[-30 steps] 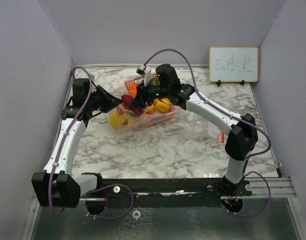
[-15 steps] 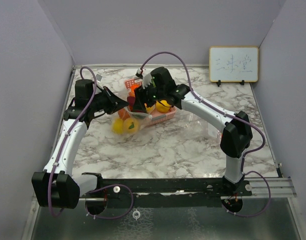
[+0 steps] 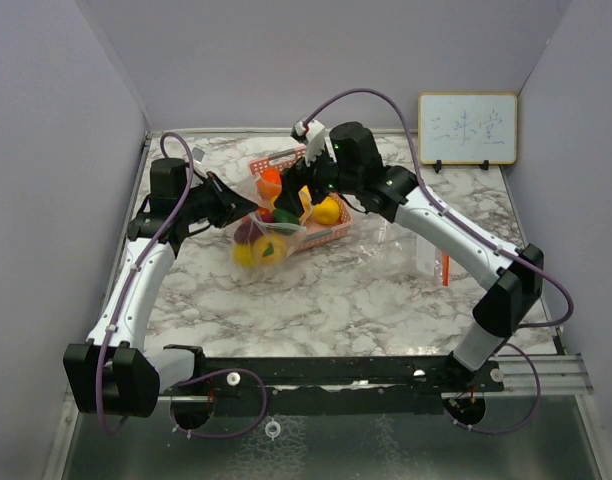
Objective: Place the food in the zip-top bag and seal the zipper
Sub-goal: Place the fake vegetable in the zipper food storage bag, then zip the zipper food storage bag at the center of the board.
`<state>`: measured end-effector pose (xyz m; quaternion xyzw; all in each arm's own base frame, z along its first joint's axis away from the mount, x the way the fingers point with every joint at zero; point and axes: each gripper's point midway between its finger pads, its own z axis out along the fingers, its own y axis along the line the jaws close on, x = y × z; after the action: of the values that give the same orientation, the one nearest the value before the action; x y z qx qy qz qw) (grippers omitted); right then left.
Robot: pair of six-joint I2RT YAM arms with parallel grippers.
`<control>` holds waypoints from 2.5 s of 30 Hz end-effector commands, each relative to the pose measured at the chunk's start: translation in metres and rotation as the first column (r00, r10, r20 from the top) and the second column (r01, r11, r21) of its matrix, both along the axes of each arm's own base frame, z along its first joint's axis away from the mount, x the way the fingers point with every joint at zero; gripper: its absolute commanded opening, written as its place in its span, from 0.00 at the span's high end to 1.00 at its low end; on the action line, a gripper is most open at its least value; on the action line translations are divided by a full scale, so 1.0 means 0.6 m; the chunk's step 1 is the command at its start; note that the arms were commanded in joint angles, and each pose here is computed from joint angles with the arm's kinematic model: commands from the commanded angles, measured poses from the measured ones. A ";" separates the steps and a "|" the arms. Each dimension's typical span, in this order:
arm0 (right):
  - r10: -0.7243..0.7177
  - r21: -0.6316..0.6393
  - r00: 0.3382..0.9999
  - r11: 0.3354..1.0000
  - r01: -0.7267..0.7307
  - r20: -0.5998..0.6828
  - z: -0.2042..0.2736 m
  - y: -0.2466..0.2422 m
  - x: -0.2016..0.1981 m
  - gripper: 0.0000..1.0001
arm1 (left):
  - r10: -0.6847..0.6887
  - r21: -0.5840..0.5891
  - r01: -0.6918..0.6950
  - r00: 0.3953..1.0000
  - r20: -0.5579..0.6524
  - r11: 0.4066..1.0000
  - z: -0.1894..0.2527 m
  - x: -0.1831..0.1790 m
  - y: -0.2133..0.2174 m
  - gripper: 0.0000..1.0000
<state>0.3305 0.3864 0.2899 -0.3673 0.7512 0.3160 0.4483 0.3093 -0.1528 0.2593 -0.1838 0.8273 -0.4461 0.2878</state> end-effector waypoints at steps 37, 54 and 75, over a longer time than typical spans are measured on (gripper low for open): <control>0.418 -0.034 0.906 0.908 -0.417 0.062 -0.070 -0.010 -0.130 0.98 | -0.195 -0.019 0.201 0.967 0.163 0.979 0.079 -0.014 -0.033 1.00; 0.144 0.172 0.956 0.980 -0.102 -0.254 0.026 0.026 -0.091 0.98 | -0.062 0.355 -0.101 0.906 0.418 0.929 0.159 -0.009 0.067 0.01; 0.071 0.273 0.830 0.957 0.100 -0.554 0.056 0.130 -0.017 0.98 | -0.200 0.532 -0.233 0.748 0.633 0.814 0.144 -0.055 0.108 0.40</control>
<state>0.3226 0.4593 0.3073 -0.2009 0.7996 0.4953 0.2737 0.2629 -0.1073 0.3481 0.0452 0.7666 -0.2840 0.5741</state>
